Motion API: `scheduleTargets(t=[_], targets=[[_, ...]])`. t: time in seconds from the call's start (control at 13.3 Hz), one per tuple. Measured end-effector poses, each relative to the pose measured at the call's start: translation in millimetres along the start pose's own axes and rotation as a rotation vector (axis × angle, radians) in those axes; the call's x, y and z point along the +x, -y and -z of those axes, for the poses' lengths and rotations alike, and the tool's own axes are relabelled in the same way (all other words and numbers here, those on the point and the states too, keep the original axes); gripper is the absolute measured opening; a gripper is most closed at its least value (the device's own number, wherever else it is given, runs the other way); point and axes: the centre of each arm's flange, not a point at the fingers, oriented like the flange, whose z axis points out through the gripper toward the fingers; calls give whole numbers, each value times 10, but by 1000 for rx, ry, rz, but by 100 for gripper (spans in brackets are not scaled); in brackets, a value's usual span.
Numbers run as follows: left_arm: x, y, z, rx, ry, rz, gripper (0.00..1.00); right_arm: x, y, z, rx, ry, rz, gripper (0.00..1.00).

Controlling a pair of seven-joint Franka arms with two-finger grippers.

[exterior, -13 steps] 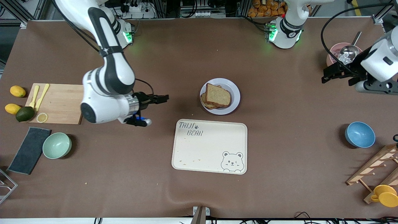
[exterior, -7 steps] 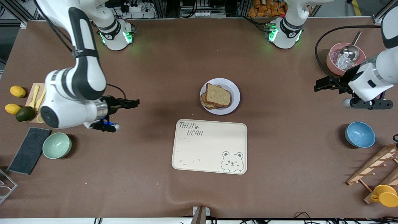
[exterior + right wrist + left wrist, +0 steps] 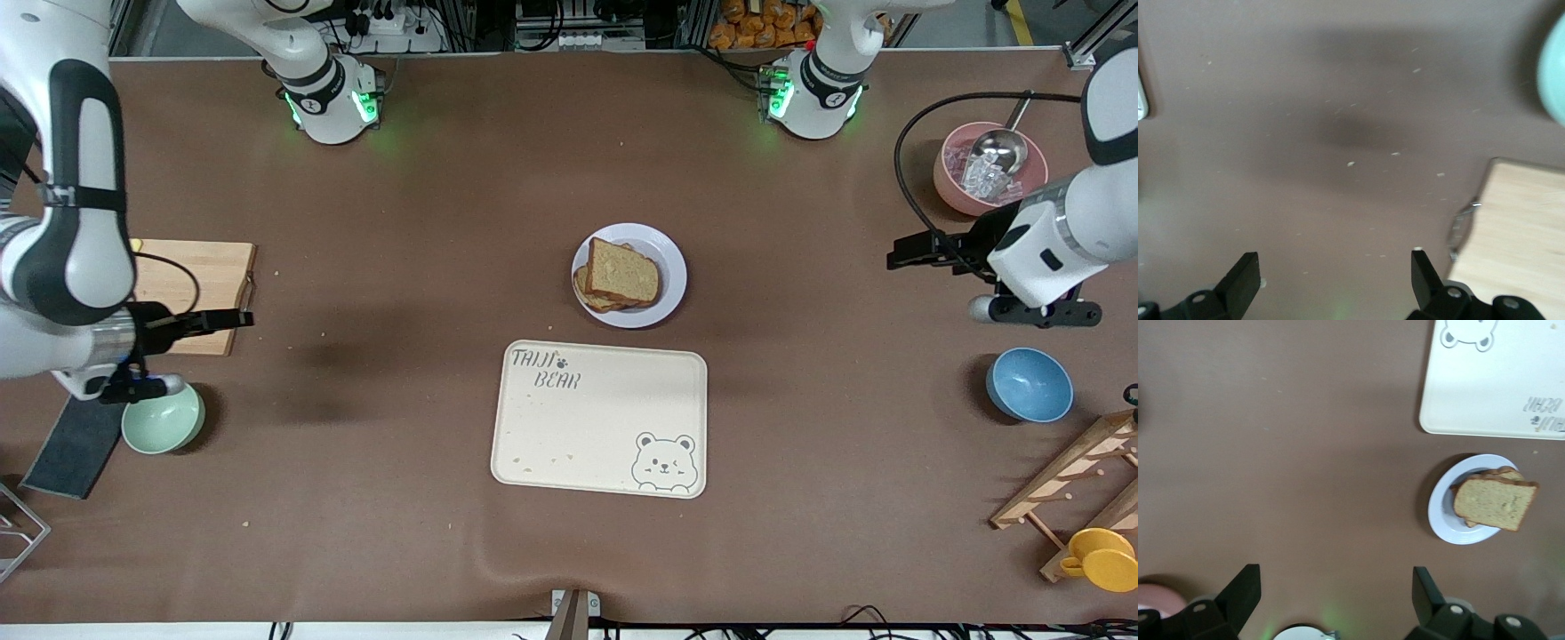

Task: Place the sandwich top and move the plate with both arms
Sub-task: 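Withdraw the right gripper while the left gripper moves toward the plate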

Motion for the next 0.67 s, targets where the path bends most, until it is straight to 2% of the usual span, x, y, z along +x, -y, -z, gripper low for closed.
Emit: scheduleTargets(t=[0.15,0.22,0.3,0.45,0.6,0.67], targets=[[178,86,-363,-63,16,-23,100,-73,-37,379,-58,-48,24,100],[236,118,-574,-90,26,-43,100,-169,53,597,-89,-61,42,100],[267,148,-769,-119,36,-66,100,-318,185,787,-98,-56,36,100],[278,209,-1066,-196,48,-98,100,-680,405,1127,-82,-58,-59,100],[263,221,-1301,-286,67,-112,100,-997,679,1409,-68,-84,-195,100],[258,197,-1421,-342,79,-116,100,-1123,875,1470,-64,-79,-266,100]])
